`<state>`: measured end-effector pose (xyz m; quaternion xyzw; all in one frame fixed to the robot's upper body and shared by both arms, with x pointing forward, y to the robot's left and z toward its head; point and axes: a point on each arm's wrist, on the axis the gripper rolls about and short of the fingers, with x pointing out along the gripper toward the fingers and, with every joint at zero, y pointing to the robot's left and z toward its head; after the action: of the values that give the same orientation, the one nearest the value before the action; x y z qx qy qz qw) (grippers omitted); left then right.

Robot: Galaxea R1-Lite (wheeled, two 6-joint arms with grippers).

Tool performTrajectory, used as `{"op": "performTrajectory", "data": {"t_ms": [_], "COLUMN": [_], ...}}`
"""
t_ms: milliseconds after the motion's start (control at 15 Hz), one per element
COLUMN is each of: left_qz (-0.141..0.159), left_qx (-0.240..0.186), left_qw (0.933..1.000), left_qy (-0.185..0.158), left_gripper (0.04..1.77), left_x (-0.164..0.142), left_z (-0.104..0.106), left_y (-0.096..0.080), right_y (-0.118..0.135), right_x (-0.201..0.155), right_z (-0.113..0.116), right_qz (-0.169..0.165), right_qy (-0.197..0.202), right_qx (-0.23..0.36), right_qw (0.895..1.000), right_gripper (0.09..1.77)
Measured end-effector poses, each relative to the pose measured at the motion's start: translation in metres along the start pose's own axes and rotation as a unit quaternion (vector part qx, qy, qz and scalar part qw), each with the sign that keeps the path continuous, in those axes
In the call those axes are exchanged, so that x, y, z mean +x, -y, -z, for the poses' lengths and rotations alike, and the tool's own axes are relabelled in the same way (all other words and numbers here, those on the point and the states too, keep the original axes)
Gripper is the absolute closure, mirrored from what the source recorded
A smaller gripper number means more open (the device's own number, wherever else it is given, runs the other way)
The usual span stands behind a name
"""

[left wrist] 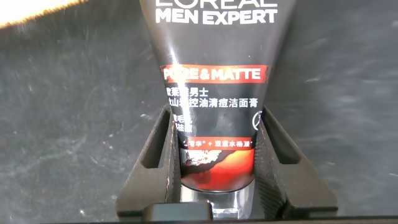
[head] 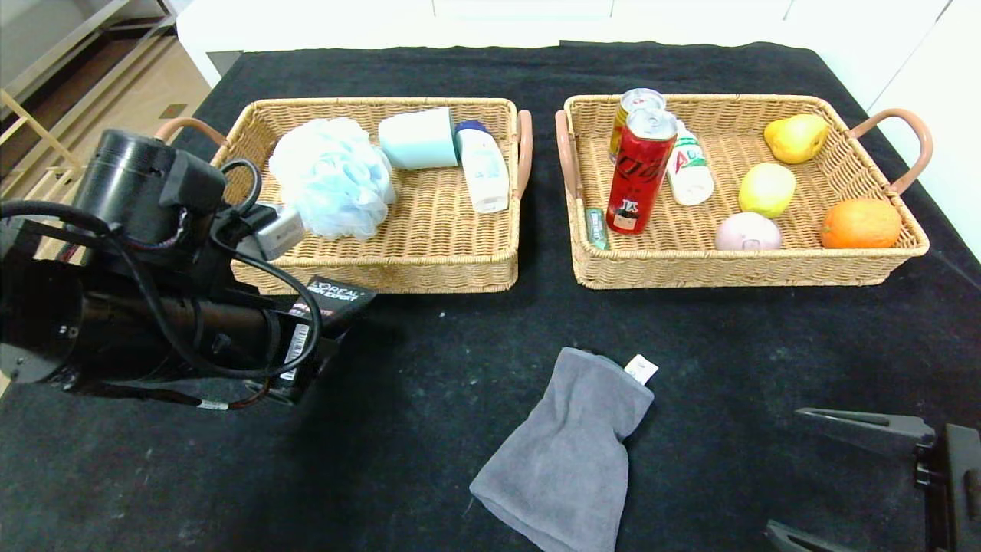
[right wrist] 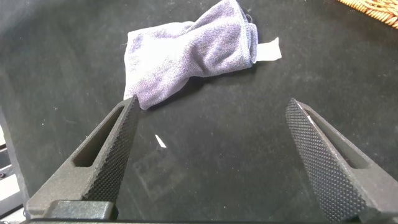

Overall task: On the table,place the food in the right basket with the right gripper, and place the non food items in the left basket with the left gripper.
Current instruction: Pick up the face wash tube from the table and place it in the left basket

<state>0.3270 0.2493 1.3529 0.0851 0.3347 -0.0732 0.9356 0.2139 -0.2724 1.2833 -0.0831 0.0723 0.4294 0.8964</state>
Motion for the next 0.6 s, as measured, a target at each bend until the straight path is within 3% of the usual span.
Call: {"op": "performTrajectory", "data": {"t_ms": [333,600], "left_qz": [0.028,0.036], "left_qx": [0.006,0.000], "left_qw": [0.9977,0.9946], "left_qy": [0.062,0.097], "left_gripper": [1.10,1.11], "left_x": [-0.024,-0.023], "left_z": [-0.021,-0.044], "left_y": [0.013,0.018], "right_y": [0.000,0.000], "right_x": [0.000,-0.001], "right_z": [0.000,0.000], "right_qz": [0.000,0.000], "right_qy": [0.001,0.001], "right_qx": [0.000,-0.001], "right_qw": [1.000,1.000], "right_gripper": [0.15,0.15]}}
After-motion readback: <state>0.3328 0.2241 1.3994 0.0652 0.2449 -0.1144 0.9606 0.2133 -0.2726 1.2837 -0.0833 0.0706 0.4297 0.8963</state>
